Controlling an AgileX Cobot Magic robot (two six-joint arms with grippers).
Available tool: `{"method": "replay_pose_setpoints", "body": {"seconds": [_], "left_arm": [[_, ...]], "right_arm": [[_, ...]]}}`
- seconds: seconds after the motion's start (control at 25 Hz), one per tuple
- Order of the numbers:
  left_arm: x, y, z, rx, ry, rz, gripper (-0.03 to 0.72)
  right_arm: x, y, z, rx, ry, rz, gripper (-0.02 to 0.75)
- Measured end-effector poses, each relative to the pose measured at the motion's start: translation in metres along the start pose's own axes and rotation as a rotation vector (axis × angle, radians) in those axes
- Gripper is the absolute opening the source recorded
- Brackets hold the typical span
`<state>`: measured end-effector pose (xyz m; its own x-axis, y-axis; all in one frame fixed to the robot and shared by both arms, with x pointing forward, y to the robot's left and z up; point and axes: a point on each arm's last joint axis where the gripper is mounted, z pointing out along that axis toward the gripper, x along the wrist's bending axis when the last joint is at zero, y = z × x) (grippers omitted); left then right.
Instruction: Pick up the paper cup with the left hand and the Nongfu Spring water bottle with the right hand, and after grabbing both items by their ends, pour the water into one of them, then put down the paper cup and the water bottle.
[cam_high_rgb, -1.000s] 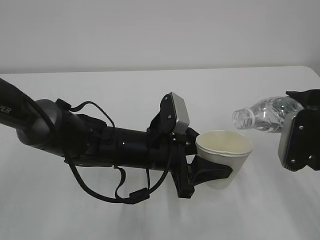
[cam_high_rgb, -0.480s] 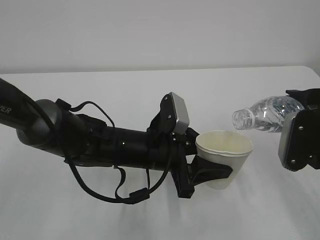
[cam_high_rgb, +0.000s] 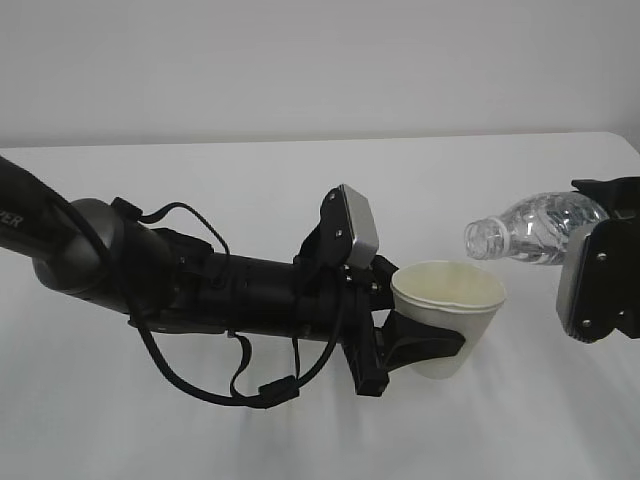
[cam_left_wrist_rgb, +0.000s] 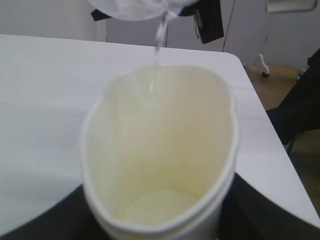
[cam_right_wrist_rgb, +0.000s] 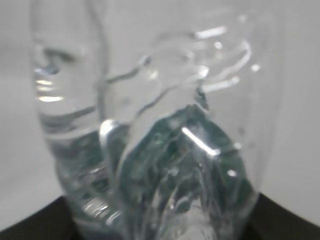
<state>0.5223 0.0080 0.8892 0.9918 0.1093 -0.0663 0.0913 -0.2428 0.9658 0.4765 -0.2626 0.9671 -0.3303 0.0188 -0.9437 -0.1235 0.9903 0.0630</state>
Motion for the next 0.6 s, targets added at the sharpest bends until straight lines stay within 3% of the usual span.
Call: {"method": "replay_pose_setpoints", "body": {"seconds": [0.6], "left_arm": [[0.0,0.0,0.0,0.0,0.0,-0.002,0.389]], "right_arm": [[-0.0005,0.0,0.0,0.0,-0.005,0.0,0.404]]}}
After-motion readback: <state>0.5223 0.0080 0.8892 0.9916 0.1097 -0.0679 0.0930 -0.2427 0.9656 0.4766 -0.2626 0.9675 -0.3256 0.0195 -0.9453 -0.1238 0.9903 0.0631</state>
